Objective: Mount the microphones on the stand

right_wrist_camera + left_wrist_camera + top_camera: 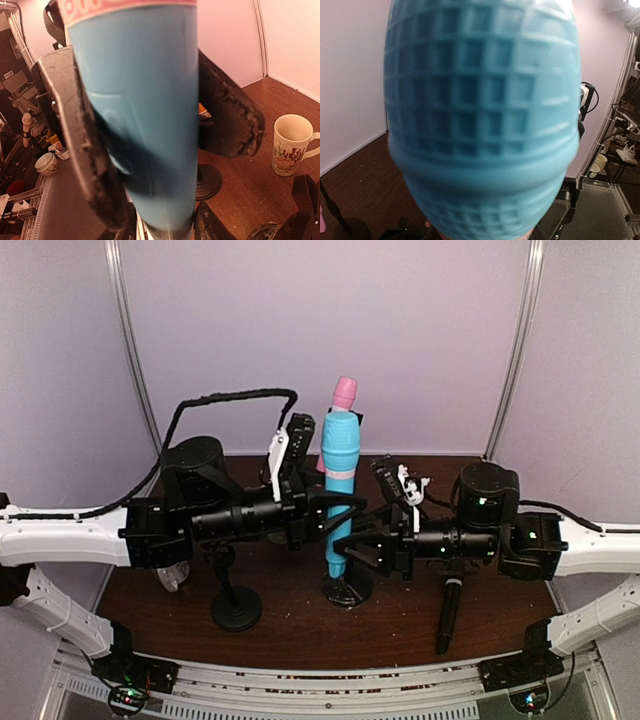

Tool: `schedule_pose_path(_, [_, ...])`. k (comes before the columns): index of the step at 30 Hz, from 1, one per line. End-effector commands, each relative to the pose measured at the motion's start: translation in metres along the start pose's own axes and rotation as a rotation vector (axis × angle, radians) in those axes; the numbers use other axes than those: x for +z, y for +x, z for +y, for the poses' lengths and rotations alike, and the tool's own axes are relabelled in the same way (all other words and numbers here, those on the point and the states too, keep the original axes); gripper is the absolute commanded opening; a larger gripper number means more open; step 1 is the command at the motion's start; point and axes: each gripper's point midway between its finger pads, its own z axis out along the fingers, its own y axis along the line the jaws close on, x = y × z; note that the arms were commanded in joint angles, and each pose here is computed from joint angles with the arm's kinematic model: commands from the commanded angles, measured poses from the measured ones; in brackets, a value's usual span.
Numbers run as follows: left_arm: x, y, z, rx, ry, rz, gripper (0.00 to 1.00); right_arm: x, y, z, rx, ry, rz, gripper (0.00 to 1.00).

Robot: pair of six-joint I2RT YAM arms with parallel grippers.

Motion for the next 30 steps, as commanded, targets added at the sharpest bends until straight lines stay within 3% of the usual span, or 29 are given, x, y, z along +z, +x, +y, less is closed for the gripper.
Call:
schedule_pose_path(1, [-0.011, -0.008, 0.006, 0.080, -0.003, -0.036, 0.18, -0.009, -0.002, 0.008, 0.020, -0.003, 0.019, 0.48])
schedule_pose_path(6, [-0.022, 0.011, -0.009, 0.104, 0.100, 0.049, 0.17, -0.028, 0.007, 0.016, -0.051, -0.022, 0.085, 0.60])
schedule_pose_path(13, [-0.037, 0.050, -0.045, 0.122, 0.336, 0.232, 0.18, -0.065, -0.042, 0.032, -0.176, -0.022, -0.018, 0.82])
schedule_pose_path(21, [-0.037, 0.063, -0.055, 0.116, 0.418, 0.294, 0.18, -0.031, -0.047, 0.046, -0.143, -0.139, 0.017, 0.91])
schedule_pose_path(26, [-0.033, 0.073, -0.059, 0.095, 0.461, 0.328, 0.16, -0.011, -0.047, 0.051, -0.107, -0.200, -0.001, 0.87])
schedule_pose_path(28, [-0.031, 0.075, -0.058, 0.089, 0.452, 0.343, 0.16, -0.008, -0.048, 0.054, -0.096, -0.225, -0.006, 0.80])
schedule_pose_path(30, [-0.030, 0.078, -0.058, 0.080, 0.457, 0.358, 0.16, -0.006, -0.048, 0.055, -0.091, -0.242, -0.007, 0.67])
